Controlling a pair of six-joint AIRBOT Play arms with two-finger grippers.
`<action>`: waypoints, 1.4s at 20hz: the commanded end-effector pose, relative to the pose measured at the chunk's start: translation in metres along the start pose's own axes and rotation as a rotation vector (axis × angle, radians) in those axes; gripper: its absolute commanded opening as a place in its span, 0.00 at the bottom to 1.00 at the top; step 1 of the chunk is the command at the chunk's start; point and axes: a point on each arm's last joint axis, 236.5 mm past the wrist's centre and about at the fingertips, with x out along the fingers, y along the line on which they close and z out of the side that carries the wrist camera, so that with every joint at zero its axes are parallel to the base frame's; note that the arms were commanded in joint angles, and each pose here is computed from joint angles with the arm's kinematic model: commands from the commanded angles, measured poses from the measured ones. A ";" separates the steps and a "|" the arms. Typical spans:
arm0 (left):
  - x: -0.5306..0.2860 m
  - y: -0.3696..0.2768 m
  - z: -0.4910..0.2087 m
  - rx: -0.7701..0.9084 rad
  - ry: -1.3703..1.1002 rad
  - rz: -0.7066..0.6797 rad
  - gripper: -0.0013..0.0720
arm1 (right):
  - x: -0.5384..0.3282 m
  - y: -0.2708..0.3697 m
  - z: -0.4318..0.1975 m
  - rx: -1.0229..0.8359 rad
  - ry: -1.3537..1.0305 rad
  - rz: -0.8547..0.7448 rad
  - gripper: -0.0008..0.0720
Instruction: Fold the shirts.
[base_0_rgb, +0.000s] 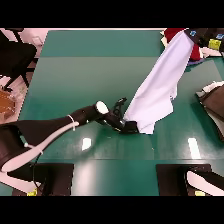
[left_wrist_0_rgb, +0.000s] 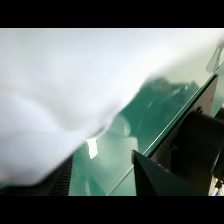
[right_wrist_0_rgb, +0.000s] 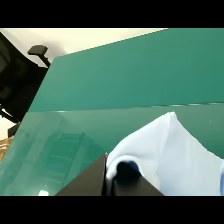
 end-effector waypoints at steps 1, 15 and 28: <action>0.028 -0.028 0.002 -0.027 -0.181 0.004 0.58 | -0.003 0.003 0.002 -0.003 -0.007 0.002 0.04; 0.043 -0.041 -0.002 -0.025 -0.328 0.011 0.34 | -0.036 0.015 0.007 -0.034 -0.012 0.005 0.04; 0.016 0.009 0.056 -0.227 -0.525 0.034 0.34 | -0.038 0.038 -0.005 -0.034 0.028 0.066 0.04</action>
